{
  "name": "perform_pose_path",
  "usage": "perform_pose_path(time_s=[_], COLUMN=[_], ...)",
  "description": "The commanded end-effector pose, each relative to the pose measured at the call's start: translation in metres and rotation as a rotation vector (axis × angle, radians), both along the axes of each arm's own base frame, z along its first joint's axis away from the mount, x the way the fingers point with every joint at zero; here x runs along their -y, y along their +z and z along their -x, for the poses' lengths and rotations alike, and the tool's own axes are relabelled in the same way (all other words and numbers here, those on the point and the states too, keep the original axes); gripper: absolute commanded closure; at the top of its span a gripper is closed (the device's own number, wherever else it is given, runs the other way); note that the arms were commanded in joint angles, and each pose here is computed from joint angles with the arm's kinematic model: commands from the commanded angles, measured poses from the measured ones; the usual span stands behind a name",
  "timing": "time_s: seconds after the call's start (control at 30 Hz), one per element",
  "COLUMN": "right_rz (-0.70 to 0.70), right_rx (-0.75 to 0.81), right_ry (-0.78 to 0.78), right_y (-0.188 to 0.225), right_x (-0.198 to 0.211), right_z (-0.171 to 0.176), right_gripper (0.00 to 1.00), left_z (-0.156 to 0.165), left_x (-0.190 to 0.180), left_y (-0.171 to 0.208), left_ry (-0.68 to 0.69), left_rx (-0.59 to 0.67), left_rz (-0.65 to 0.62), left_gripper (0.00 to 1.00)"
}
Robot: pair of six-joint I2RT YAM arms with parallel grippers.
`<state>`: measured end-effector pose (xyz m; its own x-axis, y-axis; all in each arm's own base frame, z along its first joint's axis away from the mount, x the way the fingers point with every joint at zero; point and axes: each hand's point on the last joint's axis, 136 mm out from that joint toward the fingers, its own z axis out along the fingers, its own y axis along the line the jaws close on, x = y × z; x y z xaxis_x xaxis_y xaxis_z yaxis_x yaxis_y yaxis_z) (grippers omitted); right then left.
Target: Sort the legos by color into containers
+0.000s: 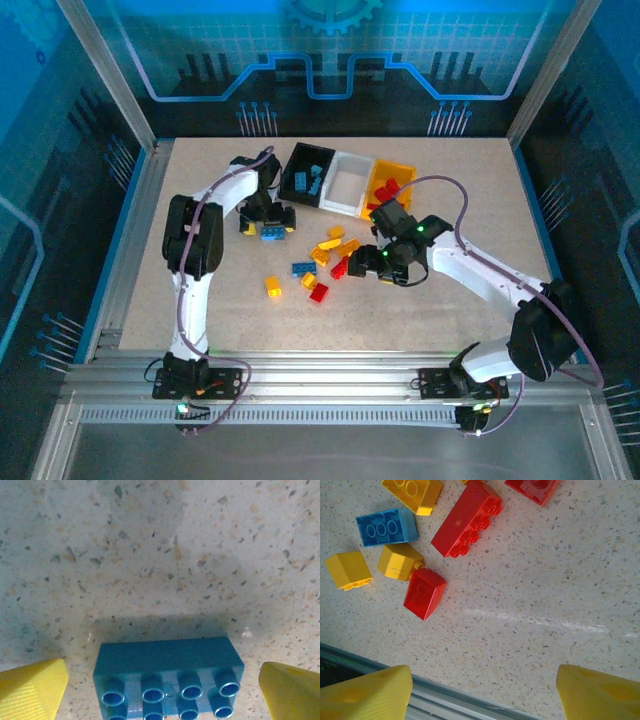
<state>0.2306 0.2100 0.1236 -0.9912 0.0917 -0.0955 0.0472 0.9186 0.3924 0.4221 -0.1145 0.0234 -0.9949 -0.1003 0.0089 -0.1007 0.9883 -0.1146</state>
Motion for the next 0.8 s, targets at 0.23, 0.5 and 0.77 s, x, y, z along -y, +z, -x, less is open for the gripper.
perform_pose_path(time_s=[0.23, 0.5, 0.77], right_rz=[0.01, 0.008, 0.01], right_rx=[0.018, 0.018, 0.015], right_ry=[0.003, 0.012, 0.011], right_y=[0.012, 0.012, 0.01], right_x=[0.0, -0.003, -0.003], right_z=[0.0, -0.002, -0.003], right_gripper=[0.23, 0.23, 0.23], left_z=[0.001, 0.002, -0.03], left_x=[0.008, 0.013, 0.029], left_y=[-0.013, 0.002, 0.054], left_ry=[-0.005, 0.03, 0.259], left_rx=[-0.027, -0.028, 0.037], left_rz=[-0.024, 0.03, 0.348], left_gripper=[0.3, 0.4, 0.4])
